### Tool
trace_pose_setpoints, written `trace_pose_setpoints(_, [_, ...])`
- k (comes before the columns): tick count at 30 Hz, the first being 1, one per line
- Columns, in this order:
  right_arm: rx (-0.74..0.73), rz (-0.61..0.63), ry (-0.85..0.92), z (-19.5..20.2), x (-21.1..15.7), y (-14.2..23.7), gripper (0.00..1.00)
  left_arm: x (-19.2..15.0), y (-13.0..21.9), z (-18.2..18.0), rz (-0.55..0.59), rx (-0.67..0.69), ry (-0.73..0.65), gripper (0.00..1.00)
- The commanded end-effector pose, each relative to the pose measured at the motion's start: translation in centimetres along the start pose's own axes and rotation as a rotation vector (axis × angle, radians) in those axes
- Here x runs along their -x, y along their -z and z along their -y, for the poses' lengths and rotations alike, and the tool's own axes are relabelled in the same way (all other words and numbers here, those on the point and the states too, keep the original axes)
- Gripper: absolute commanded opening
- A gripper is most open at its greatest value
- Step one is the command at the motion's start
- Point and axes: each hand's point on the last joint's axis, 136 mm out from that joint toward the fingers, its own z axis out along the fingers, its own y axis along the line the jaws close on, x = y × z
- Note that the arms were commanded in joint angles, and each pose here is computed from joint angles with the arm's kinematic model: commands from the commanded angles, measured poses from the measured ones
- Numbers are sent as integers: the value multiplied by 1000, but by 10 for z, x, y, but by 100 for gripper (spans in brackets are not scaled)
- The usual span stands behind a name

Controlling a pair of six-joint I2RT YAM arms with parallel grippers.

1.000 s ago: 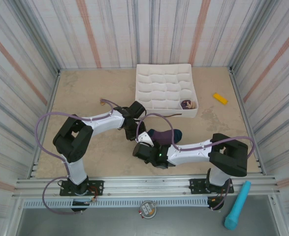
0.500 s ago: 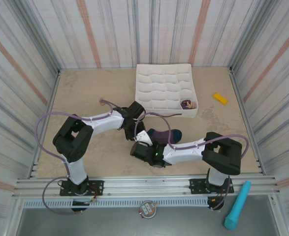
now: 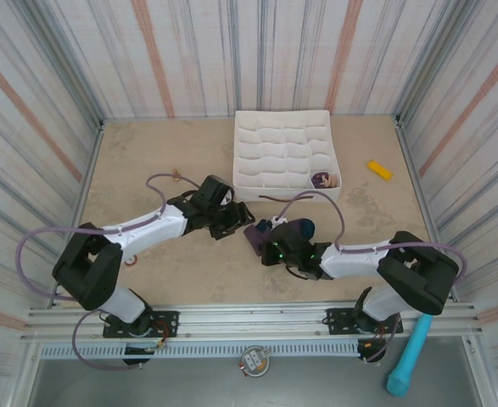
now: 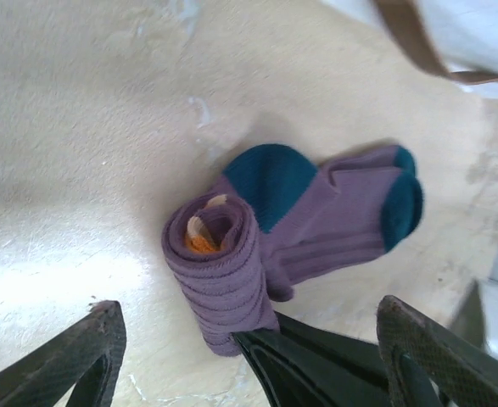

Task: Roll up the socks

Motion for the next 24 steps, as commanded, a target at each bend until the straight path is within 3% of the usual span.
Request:
trace_pose_setpoints(1, [31, -223, -181, 29, -52, 3, 0, 7, 1, 3, 57, -56, -48, 80])
trace_pose_setpoints(13, [193, -283, -579, 53, -40, 4, 0, -11, -32, 0, -16, -23, -139, 63])
trace_pose_setpoints(19, [186, -287, -676, 63, -42, 2, 0, -19, -52, 12, -50, -1, -188, 60])
trace_pose_setpoints(24, [180, -290, -707, 68, -43, 4, 0, -24, -70, 2, -75, 40, -173, 58])
